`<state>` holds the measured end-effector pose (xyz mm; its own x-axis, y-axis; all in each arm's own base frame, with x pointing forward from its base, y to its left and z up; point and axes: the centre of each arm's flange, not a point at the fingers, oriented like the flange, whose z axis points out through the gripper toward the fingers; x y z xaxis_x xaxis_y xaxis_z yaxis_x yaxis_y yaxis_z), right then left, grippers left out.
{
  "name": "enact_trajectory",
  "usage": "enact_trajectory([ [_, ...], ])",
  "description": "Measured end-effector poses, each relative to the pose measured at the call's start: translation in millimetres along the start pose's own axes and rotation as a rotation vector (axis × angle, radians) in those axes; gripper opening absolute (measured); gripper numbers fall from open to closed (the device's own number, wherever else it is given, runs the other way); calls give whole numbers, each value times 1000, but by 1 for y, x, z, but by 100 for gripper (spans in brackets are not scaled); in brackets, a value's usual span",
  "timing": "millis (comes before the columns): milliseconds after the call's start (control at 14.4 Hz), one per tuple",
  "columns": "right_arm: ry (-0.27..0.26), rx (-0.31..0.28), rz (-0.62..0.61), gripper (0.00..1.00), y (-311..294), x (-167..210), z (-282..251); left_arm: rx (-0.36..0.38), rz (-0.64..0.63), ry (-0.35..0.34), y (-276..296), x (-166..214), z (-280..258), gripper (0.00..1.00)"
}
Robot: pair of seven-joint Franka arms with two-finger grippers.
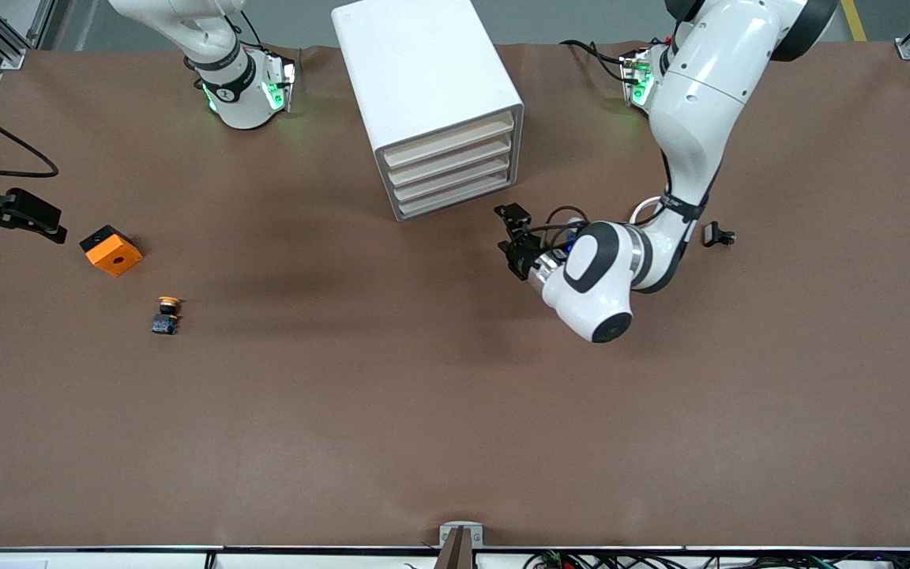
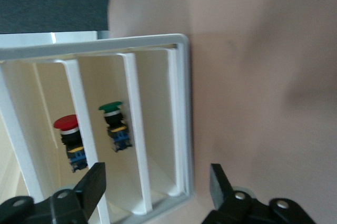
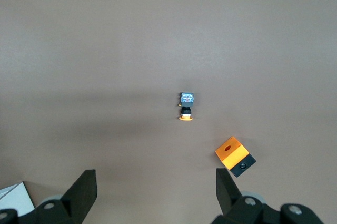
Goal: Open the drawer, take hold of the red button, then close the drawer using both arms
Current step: 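Grasp the drawer front of the white cabinet with the left gripper, then pull the drawer open with the left gripper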
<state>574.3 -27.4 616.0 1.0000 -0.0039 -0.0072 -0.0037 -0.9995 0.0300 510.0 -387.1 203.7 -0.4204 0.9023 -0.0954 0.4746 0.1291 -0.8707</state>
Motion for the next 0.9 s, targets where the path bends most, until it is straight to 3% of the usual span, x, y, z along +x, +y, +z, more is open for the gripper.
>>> enact_trajectory([
  [69, 0, 0, 0, 100, 0, 0, 0, 28, -12, 17, -6, -3, 9, 86],
  [277, 0, 0, 0, 100, 0, 0, 0, 104, -17, 59, -16, -2, 21, 56],
  [416, 0, 0, 0, 100, 0, 0, 0, 142, -22, 62, -17, -2, 28, 50],
  [901, 0, 0, -4, 100, -2, 0, 0, 221, -53, 25, -18, -13, 51, 48],
])
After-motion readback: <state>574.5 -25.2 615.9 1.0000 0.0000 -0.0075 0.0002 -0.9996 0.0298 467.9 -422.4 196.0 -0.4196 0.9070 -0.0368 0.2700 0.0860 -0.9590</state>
